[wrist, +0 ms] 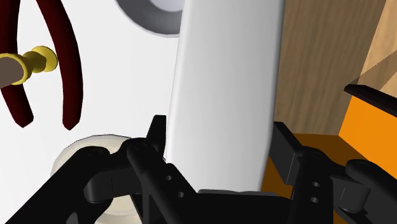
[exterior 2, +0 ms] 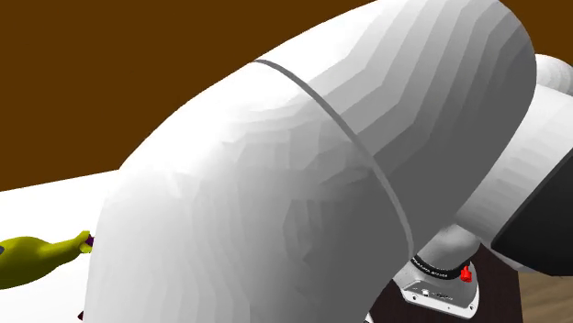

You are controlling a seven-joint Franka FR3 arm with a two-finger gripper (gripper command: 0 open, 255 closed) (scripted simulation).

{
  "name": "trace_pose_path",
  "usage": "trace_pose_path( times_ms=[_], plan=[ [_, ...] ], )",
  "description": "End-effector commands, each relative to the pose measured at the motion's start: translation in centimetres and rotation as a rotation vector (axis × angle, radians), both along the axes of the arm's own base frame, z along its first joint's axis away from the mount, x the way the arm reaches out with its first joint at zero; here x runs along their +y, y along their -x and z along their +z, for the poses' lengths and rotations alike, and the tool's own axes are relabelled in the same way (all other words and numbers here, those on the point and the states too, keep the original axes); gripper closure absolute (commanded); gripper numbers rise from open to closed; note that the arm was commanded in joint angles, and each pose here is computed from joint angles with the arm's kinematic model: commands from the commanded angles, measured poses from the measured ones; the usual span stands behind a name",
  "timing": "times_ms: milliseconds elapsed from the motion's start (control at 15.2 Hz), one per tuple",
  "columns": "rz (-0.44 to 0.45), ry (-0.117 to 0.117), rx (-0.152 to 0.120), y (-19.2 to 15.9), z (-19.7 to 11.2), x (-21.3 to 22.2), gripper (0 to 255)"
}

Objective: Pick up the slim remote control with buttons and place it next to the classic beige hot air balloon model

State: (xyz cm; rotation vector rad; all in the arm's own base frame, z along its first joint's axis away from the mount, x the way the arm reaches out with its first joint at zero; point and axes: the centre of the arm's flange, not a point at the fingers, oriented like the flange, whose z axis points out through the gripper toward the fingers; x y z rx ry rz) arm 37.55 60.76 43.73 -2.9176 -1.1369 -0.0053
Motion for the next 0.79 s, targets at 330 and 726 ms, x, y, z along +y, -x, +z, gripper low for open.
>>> trace_pose_path(
  times_ms=[330,726],
  plan=[
    [0.000,-0.001,0.000,0.1,-3.5,0.0,255],
    [0.000,-0.001,0.000,0.1,-6.7,0.0,255]
  ],
)
